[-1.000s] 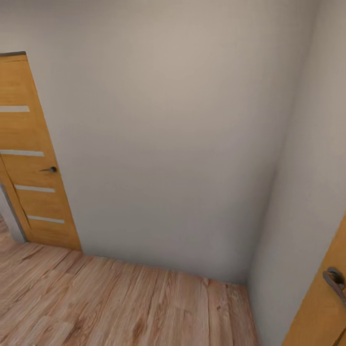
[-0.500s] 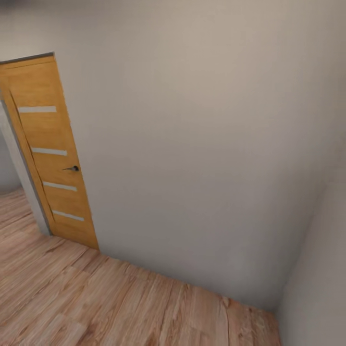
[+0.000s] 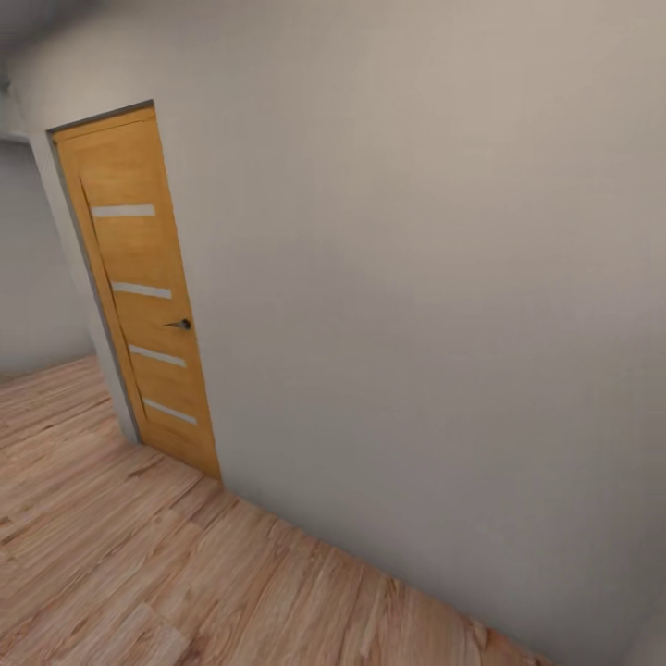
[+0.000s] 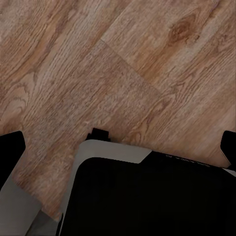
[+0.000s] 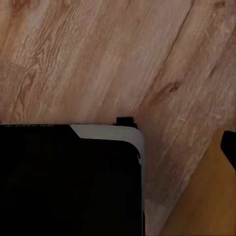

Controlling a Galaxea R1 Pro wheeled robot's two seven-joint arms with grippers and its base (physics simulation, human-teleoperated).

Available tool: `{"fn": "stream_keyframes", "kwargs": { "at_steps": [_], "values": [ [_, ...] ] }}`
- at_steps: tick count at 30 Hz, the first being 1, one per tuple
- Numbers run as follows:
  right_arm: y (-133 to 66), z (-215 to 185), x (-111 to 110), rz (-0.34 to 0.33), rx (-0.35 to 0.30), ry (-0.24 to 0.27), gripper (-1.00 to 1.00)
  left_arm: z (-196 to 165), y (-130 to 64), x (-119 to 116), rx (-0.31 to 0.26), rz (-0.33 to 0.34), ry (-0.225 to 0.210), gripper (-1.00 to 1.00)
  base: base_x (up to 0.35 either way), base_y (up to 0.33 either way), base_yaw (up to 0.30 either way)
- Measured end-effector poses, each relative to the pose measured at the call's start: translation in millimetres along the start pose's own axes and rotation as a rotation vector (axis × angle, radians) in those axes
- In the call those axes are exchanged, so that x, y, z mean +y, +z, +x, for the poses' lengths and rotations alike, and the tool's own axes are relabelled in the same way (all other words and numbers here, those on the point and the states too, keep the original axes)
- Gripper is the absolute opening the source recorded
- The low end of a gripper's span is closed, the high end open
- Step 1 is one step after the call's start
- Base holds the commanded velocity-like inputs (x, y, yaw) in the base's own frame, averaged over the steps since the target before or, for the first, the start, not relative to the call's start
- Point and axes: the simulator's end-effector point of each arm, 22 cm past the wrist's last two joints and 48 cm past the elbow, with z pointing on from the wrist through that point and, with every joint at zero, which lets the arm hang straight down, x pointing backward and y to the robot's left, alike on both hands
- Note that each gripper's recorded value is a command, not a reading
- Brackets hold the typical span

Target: Move the two storage containers from the living room to the garage. In the garage, place one container on the floor and stack the other container on top of it (either order is fine).

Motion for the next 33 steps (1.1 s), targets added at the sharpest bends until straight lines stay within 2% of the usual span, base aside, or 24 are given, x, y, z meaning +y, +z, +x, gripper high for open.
{"fn": "stream_keyframes", "kwargs": {
  "at_steps": [33],
  "values": [
    [0.1,0.1,1.6,-0.002,0.000,-0.001,1.00,-0.1,0.0,0.0,-0.001,0.000,-0.001,1.00,0.308,0.000,0.269]
  ]
}}
